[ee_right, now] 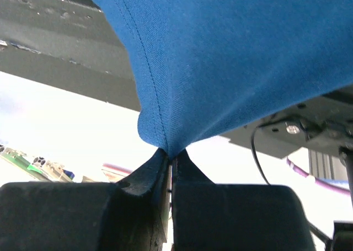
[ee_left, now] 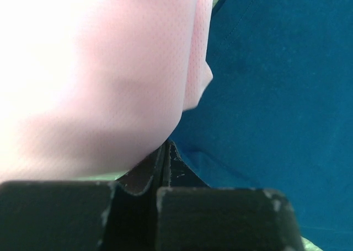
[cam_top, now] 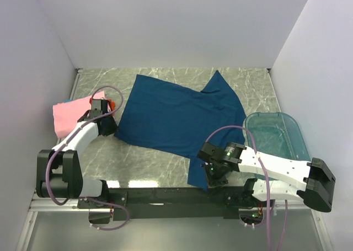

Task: Fold and stack the t-shirts
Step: Fold the tshirt

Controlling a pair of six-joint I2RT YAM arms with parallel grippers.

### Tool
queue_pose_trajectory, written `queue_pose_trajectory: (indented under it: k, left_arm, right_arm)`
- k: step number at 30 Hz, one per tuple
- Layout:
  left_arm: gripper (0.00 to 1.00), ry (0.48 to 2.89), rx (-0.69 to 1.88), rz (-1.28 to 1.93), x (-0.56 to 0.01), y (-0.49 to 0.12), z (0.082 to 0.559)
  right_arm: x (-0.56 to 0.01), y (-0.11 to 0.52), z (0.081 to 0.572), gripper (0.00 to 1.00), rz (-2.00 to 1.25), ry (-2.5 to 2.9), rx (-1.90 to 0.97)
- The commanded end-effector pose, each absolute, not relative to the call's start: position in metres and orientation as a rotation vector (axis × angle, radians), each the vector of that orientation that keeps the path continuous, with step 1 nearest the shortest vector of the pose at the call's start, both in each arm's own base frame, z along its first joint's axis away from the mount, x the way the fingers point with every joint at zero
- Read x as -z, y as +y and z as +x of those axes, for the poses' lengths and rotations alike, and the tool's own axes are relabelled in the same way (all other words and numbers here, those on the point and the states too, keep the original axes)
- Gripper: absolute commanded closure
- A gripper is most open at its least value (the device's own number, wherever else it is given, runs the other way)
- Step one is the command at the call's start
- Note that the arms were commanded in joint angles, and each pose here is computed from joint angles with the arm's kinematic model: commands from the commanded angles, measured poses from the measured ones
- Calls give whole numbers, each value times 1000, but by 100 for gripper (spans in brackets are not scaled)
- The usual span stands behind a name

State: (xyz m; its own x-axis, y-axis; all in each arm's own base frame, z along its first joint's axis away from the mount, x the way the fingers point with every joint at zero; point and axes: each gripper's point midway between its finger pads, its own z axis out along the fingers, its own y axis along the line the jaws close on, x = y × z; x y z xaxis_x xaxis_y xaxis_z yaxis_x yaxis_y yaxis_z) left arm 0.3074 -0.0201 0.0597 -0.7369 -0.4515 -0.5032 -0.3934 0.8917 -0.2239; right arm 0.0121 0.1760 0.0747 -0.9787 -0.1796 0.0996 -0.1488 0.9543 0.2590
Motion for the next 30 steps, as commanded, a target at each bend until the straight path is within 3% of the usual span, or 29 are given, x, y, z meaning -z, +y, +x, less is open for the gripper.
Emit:
queue_pose_trajectory:
  k: [1,12,19,30]
  left_arm:
    - [100,2454,125,-632,-71,-16,306]
    - [100,2403,190,-650,-82,-22,310]
    - [100,2351,273,-614,-101,-32,342]
    - [100,2258,417,-527,-141,-51,400]
  right_arm:
    - [-91,170,13,100,220,-3007,352]
    - [-106,162,23,100,116,-3043,386]
    - [-119,152,77,100,-59,-3161,470]
    - [-128,117,163,100,-191,-3322,326]
